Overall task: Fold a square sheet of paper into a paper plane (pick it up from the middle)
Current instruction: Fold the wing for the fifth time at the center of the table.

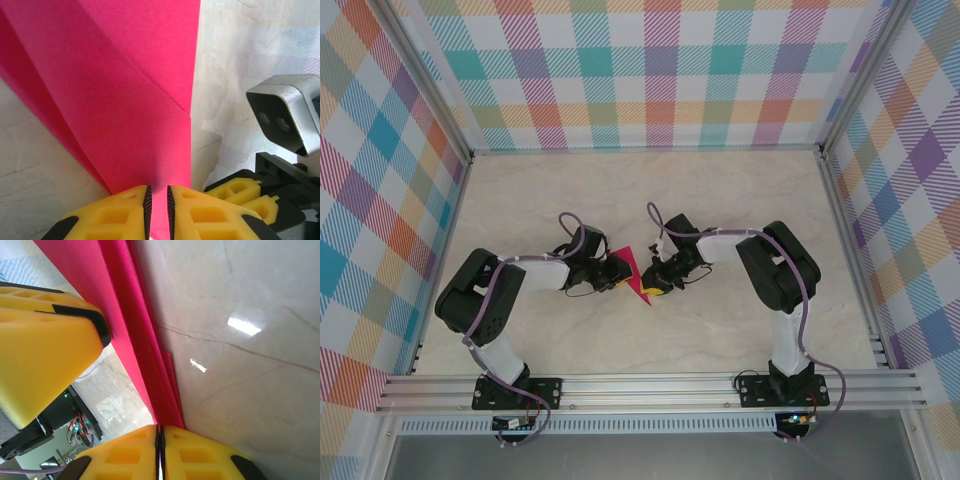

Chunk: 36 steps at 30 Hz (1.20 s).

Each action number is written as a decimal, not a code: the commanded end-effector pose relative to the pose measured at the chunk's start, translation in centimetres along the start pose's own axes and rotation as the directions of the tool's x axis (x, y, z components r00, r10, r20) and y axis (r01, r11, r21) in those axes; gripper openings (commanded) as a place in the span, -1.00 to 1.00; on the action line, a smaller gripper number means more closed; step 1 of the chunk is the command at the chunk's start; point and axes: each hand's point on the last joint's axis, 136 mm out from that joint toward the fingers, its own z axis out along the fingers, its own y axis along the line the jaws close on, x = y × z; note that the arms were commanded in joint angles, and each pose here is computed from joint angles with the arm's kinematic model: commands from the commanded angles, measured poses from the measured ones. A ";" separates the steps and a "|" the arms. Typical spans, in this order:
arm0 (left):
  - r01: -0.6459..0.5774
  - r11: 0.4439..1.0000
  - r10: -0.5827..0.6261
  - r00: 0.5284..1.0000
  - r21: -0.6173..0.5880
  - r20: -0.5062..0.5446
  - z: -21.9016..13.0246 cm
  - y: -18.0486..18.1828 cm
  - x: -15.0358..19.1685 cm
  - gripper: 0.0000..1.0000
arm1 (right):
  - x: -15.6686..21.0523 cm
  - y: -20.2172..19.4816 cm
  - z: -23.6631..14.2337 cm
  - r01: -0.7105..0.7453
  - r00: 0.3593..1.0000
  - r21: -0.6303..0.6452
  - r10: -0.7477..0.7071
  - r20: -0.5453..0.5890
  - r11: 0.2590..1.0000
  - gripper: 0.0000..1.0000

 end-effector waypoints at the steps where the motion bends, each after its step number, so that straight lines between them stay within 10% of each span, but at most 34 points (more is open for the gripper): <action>1: 0.006 0.998 -0.007 1.000 -0.067 -0.007 0.4 1.1 0.3 -0.63 | 0.0 -3.5 1.2 -0.043 0.999 0.109 0.044 -0.004 0.993 -0.77; 25: 0.022 0.994 -0.024 0.999 -0.106 -0.024 1.0 1.7 0.2 -0.63 | -0.4 2.3 -4.6 0.137 0.977 0.149 -0.158 0.141 0.979 -0.66; 36: 0.026 0.994 -0.028 0.999 -0.111 -0.023 1.0 1.8 0.2 -0.66 | 0.6 2.9 -0.5 0.152 0.987 0.124 -0.158 0.036 0.981 -0.75</action>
